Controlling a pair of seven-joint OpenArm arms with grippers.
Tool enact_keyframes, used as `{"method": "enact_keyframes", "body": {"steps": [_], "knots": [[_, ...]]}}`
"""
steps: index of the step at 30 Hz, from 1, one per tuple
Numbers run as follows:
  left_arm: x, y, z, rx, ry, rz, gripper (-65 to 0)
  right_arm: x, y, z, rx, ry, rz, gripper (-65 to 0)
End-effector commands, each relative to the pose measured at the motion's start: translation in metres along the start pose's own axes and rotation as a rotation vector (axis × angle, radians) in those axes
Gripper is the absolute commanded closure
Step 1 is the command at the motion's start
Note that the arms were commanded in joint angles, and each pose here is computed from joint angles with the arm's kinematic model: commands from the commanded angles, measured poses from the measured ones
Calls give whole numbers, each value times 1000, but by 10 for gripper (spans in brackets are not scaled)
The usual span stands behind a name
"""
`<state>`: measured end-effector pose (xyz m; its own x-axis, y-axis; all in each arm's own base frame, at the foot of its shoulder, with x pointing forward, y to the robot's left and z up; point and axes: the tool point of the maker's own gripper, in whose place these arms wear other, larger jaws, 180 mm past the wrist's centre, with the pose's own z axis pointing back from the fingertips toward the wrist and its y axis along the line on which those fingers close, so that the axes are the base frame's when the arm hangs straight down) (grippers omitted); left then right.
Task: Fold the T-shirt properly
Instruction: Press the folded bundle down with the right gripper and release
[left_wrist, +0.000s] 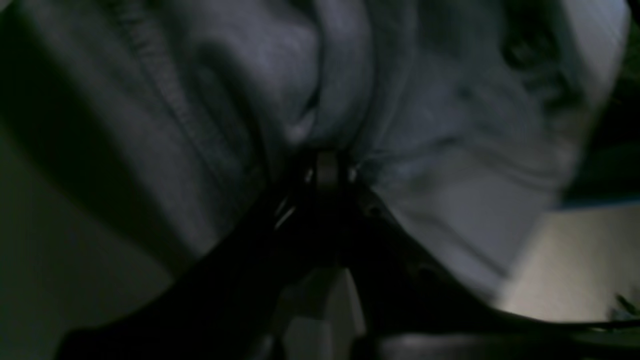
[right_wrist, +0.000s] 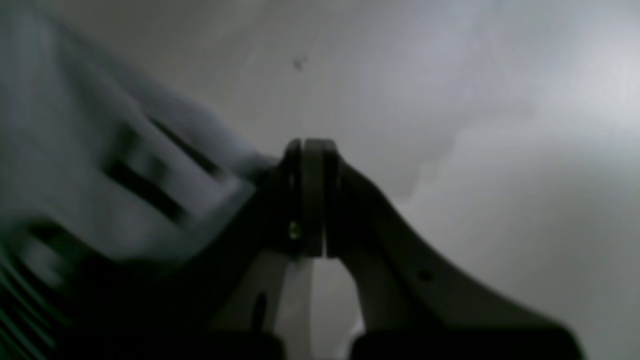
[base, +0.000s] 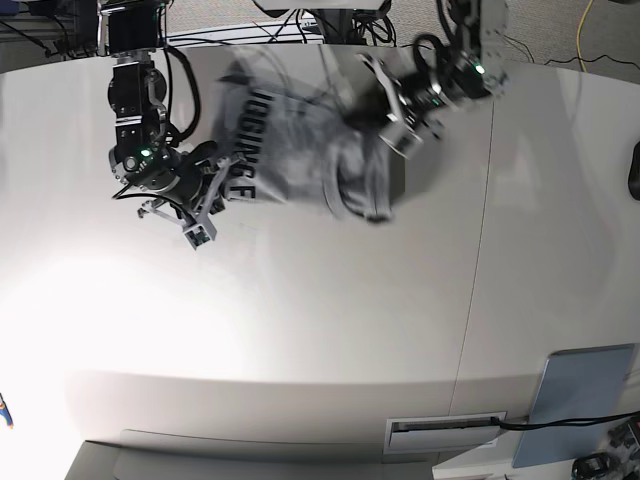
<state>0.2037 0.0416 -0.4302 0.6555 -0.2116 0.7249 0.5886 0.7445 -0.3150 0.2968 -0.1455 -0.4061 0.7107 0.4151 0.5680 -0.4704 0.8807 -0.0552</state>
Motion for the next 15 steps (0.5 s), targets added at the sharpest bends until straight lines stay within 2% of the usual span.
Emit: {"method": "enact_keyframes", "body": {"steps": [1, 9, 15], "knots": [[-27, 36, 8, 131, 146, -30, 0, 13, -3, 5, 4, -45, 7, 0], [29, 96, -11, 200, 62, -68, 0, -9, 16, 6, 52, -18, -10, 0], [77, 119, -24, 204, -27, -46, 0, -4, 33, 23, 67, -65, 11, 0]]}}
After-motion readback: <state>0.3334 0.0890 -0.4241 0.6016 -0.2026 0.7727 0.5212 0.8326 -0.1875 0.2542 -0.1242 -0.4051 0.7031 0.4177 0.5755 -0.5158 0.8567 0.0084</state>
